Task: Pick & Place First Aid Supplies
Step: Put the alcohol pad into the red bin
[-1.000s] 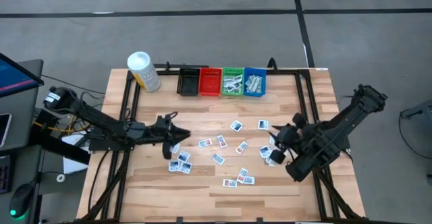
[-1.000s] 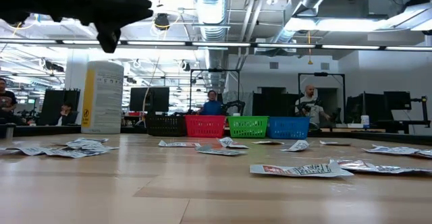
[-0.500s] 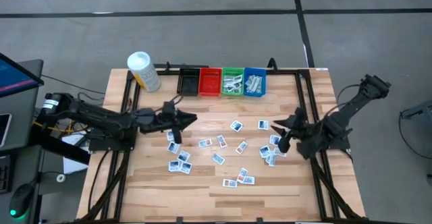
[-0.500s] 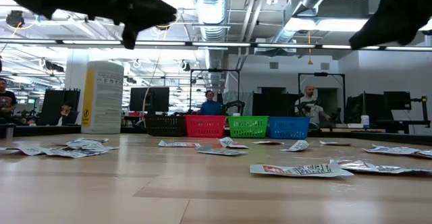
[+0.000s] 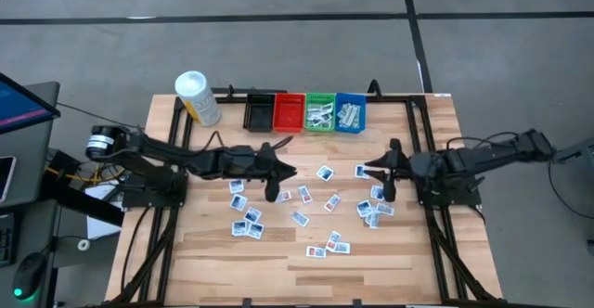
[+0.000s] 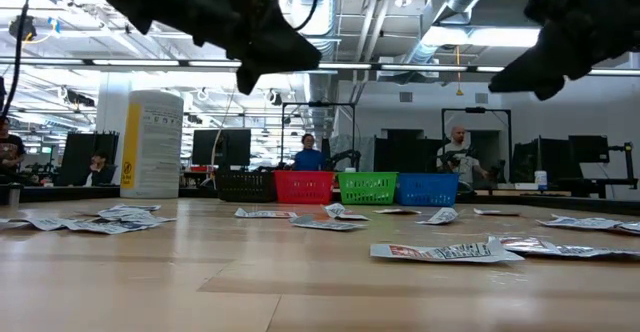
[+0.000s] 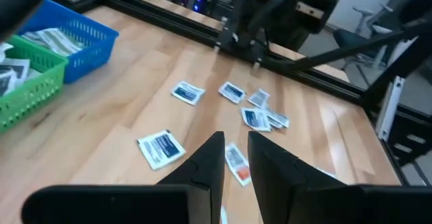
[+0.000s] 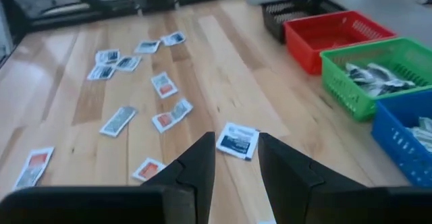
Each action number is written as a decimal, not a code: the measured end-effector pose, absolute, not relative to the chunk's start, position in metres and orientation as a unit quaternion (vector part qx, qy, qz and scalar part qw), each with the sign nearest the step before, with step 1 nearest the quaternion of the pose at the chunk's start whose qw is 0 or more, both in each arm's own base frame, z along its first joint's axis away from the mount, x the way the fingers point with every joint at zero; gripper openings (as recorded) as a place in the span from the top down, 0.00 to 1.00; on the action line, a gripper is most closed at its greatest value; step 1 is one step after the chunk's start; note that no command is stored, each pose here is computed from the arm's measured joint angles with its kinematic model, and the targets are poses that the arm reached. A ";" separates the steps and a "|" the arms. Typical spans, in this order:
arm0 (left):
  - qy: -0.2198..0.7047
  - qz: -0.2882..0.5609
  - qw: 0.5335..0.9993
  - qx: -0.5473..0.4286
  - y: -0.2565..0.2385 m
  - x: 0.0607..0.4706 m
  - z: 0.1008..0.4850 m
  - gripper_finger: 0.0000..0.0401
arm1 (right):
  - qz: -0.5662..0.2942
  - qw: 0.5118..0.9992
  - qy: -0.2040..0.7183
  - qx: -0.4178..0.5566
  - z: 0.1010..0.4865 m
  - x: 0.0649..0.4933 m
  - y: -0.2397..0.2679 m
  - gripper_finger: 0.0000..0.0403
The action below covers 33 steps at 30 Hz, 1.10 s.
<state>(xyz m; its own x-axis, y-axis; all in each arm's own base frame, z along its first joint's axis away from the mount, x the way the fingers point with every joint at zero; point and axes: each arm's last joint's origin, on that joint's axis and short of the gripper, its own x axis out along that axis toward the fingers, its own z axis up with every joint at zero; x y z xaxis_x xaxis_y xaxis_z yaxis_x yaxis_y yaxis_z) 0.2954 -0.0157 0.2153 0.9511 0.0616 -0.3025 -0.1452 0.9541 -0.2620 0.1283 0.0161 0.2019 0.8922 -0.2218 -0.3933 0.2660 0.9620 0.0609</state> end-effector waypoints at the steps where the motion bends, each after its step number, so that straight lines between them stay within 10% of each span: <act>1: 0.146 0.054 0.977 -0.143 -0.014 0.297 0.216 0.83 | -0.118 0.971 0.200 0.057 0.202 0.129 0.013 0.73; 33: 0.178 0.145 0.973 -0.010 0.020 0.221 0.260 0.83 | -0.096 0.950 0.284 -0.092 0.154 0.203 -0.018 0.73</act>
<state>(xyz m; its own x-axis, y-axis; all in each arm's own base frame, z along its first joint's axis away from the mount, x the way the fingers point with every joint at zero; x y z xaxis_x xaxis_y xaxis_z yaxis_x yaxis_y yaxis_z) 0.2209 0.0200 0.2604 0.8947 0.2781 -0.3495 -0.2853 0.9579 0.0320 0.2034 -0.0179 0.1537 0.8206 -0.2338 -0.5214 0.1298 0.9649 -0.2284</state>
